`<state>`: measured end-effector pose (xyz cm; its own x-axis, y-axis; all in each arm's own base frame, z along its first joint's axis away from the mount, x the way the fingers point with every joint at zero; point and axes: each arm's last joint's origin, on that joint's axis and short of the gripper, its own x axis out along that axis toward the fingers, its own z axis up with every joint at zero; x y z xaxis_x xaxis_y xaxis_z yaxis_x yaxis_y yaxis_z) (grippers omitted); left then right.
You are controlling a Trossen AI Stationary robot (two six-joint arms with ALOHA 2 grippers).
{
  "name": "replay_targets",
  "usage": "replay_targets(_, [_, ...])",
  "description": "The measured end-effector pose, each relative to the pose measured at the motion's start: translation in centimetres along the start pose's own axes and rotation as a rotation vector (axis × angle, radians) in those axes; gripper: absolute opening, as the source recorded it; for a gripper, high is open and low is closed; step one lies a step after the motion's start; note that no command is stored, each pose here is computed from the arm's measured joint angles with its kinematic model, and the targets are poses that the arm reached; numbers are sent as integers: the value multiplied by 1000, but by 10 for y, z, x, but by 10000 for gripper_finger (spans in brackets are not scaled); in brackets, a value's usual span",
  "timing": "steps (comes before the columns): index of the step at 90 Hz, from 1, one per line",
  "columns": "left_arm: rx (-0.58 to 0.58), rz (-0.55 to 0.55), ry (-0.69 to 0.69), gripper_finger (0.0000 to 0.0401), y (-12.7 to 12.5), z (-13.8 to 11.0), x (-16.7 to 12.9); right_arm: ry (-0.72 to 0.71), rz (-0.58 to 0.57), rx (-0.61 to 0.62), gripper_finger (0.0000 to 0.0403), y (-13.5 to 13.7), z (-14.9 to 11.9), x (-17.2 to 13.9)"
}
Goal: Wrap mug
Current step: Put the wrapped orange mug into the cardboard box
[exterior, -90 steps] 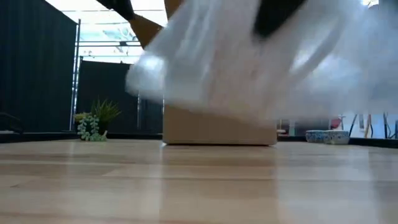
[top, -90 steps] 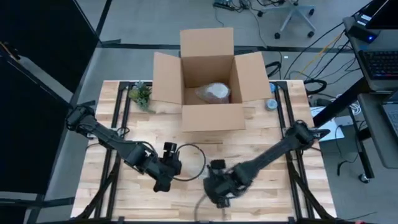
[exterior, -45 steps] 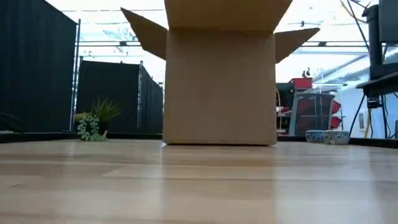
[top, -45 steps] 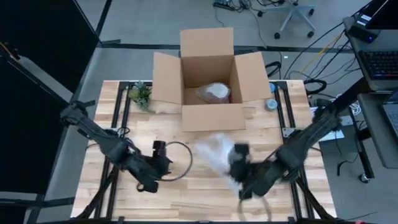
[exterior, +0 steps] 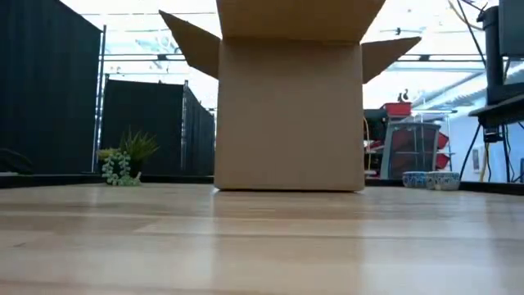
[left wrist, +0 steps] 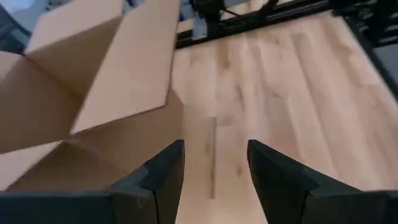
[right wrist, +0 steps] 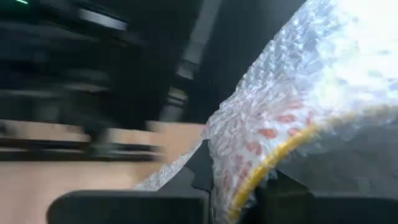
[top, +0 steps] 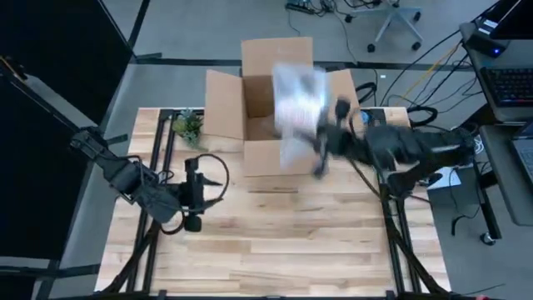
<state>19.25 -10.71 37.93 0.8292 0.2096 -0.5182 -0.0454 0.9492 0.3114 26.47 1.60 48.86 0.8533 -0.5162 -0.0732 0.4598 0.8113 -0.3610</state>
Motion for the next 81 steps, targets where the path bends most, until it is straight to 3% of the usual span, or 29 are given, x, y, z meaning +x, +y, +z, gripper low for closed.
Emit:
replay_targets(16, [-8,23,11,162,5,0,4,96,-81,18,12,-51,-28,47])
replay_targets(35, [-30,55,25,162,12,0,9,369,-39,137,12,-88,-85,93])
replay_targets(48, [-36,61,28,162,14,0,10,580,35,184,12,-86,-124,120])
replay_targets(81, [-37,59,28,162,13,0,10,899,208,209,11,-52,-202,179])
